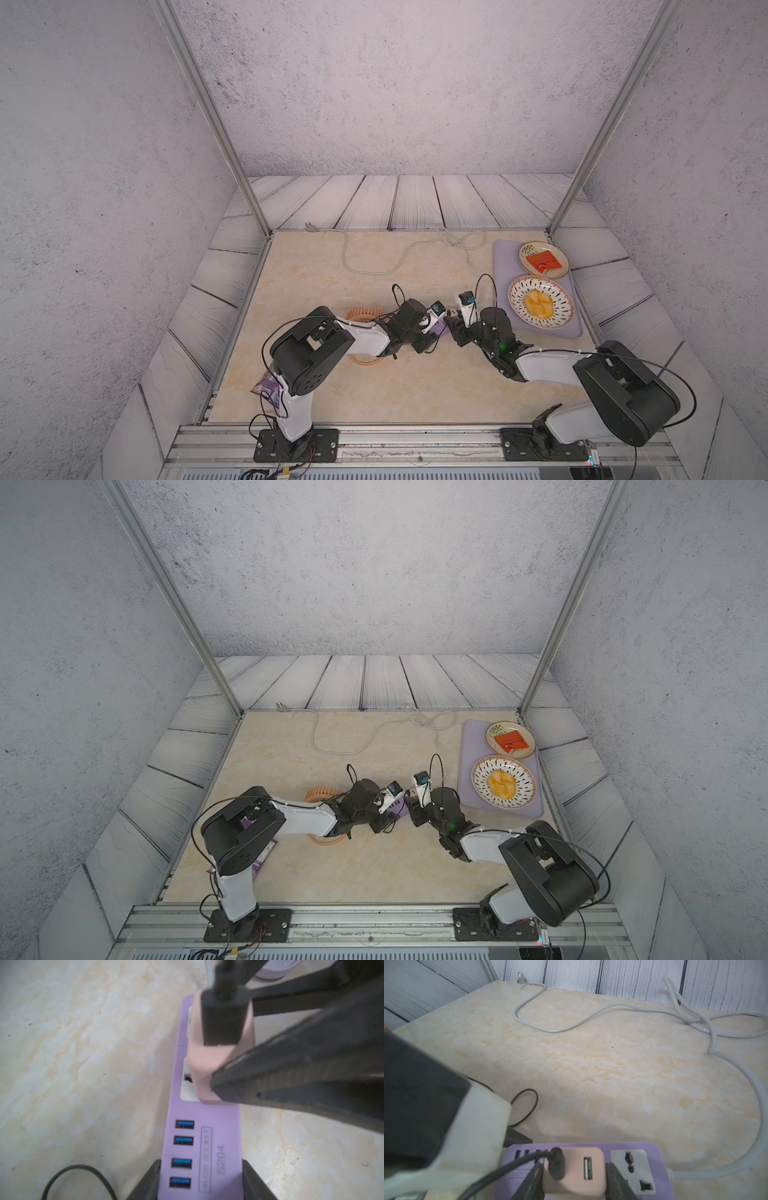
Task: Unplug the desk fan from the power strip
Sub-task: Remove the plug from the socket.
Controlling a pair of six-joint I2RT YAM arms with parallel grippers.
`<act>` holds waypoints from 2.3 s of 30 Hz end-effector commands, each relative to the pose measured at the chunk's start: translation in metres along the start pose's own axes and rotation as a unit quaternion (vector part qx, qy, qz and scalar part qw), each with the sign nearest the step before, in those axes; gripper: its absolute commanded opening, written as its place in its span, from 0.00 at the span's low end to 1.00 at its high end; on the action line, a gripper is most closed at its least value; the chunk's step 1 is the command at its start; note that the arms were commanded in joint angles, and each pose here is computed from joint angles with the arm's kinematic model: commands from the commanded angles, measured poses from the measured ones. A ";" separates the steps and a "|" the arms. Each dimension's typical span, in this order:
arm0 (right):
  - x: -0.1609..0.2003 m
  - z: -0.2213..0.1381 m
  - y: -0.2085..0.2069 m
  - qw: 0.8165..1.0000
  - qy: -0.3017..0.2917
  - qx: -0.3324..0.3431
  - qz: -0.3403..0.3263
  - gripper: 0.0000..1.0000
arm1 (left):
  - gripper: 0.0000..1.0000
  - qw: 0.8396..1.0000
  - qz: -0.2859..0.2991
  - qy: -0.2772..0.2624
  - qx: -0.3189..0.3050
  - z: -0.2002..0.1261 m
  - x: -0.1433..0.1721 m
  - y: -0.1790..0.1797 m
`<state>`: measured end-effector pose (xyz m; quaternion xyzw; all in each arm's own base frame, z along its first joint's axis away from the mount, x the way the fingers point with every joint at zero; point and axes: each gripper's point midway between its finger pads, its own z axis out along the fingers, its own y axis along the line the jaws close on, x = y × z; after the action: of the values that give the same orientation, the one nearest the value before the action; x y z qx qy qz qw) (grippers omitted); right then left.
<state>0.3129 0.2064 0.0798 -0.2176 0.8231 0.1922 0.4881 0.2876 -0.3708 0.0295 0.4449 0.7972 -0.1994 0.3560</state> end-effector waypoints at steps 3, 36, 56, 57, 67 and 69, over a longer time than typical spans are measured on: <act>-0.008 -0.003 0.014 0.999 -0.014 -0.035 0.000 0.38 | 0.00 1.000 -0.010 0.019 0.009 0.000 0.009 -0.002; -0.019 -0.013 0.010 0.996 -0.052 -0.018 0.064 0.35 | 0.00 1.000 -0.016 0.023 0.008 0.003 0.013 -0.001; -0.019 -0.005 0.011 0.997 0.020 -0.008 0.071 0.32 | 0.00 1.000 -0.016 0.021 0.008 0.003 0.012 -0.001; -0.019 -0.006 0.011 0.997 0.019 -0.008 0.070 0.32 | 0.00 1.000 -0.016 0.020 0.008 0.003 0.012 -0.001; -0.018 -0.019 0.012 0.998 -0.032 -0.017 0.057 0.32 | 0.00 1.000 -0.021 0.015 0.006 0.002 0.009 0.000; -0.015 -0.019 0.012 0.998 -0.034 -0.018 0.054 0.32 | 0.00 1.000 -0.021 0.017 0.007 0.003 0.009 0.000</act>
<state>0.3030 0.1959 0.0859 -0.1666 0.8387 0.2030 0.4770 0.2841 -0.3735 0.0301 0.4445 0.7966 -0.2122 0.3505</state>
